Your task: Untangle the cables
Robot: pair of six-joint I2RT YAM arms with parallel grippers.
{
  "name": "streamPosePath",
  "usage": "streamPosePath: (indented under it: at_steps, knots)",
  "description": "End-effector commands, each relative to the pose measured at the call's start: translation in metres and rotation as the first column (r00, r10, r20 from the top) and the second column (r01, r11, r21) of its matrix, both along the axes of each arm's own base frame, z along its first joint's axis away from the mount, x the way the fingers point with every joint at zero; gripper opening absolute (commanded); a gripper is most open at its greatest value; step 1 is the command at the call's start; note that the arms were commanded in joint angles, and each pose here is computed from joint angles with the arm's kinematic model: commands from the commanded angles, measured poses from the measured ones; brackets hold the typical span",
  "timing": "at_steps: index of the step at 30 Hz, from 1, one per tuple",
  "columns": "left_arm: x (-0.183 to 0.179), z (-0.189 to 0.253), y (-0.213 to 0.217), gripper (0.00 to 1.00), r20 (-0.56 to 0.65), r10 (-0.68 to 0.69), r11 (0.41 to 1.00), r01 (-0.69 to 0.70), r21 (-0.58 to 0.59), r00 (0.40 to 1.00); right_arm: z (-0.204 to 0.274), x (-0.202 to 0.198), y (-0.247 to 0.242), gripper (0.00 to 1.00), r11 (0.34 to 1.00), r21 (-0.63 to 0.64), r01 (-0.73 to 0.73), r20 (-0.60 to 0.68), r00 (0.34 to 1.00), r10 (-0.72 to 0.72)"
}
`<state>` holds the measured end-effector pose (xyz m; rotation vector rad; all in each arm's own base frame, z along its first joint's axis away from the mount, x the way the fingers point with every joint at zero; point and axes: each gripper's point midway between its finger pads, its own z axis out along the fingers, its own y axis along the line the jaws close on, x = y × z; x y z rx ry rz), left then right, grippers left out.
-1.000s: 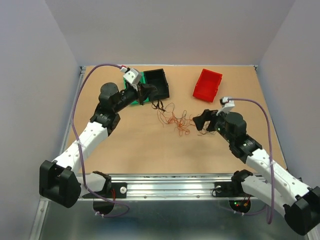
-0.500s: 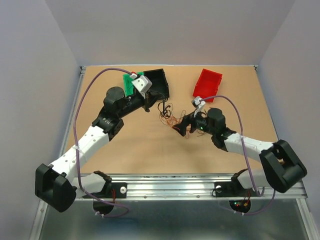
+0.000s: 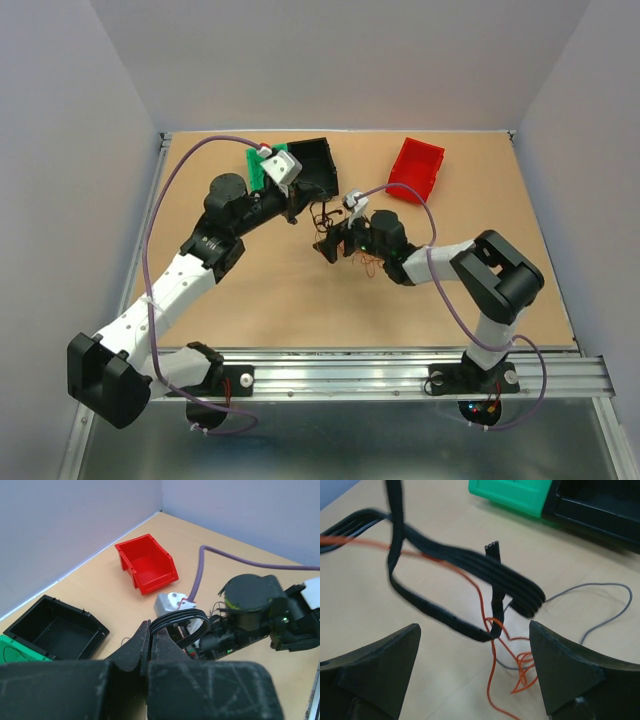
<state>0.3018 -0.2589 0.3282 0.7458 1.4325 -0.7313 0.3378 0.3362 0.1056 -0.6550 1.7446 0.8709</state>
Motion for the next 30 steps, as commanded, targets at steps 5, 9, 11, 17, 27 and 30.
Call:
streamPosePath:
  at_steps: [5, 9, 11, 17, 27, 30]
  knots:
    - [-0.006, 0.051, 0.005, 0.00, 0.124, 0.018, 0.998, -0.011, -0.060, 0.992, 0.016, 0.040, 0.009, 0.36, 0.990, 0.050, 0.134, 0.073, 0.988, -0.138]
    - [0.005, 0.065, 0.022, 0.00, 0.130, 0.133, 0.990, -0.125, -0.072, 0.983, 0.018, 0.034, 0.000, 0.10, 0.986, 0.053, 0.159, 0.065, 0.985, -0.162]
    - [0.016, 0.081, 0.046, 0.00, 0.130, 0.265, 0.962, -0.252, -0.104, 0.956, 0.016, 0.031, -0.009, 0.04, 0.980, 0.049, 0.192, 0.060, 0.979, -0.195]
    - [0.030, 0.093, 0.133, 0.00, 0.055, 0.584, 0.781, -0.542, -0.311, 0.810, 0.011, 0.048, -0.049, 0.01, 0.916, 0.064, 0.395, 0.005, 0.918, -0.396]
    - [0.039, 0.090, 0.181, 0.00, -0.033, 0.719, 0.628, -0.670, -0.395, 0.694, -0.015, 0.076, -0.171, 0.01, 0.666, 0.157, 0.730, -0.315, 0.676, -0.667]
    - [0.036, 0.092, 0.186, 0.00, -0.026, 0.725, 0.620, -0.669, -0.411, 0.688, -0.019, 0.076, -0.176, 0.01, 0.662, 0.153, 0.734, -0.334, 0.669, -0.664]
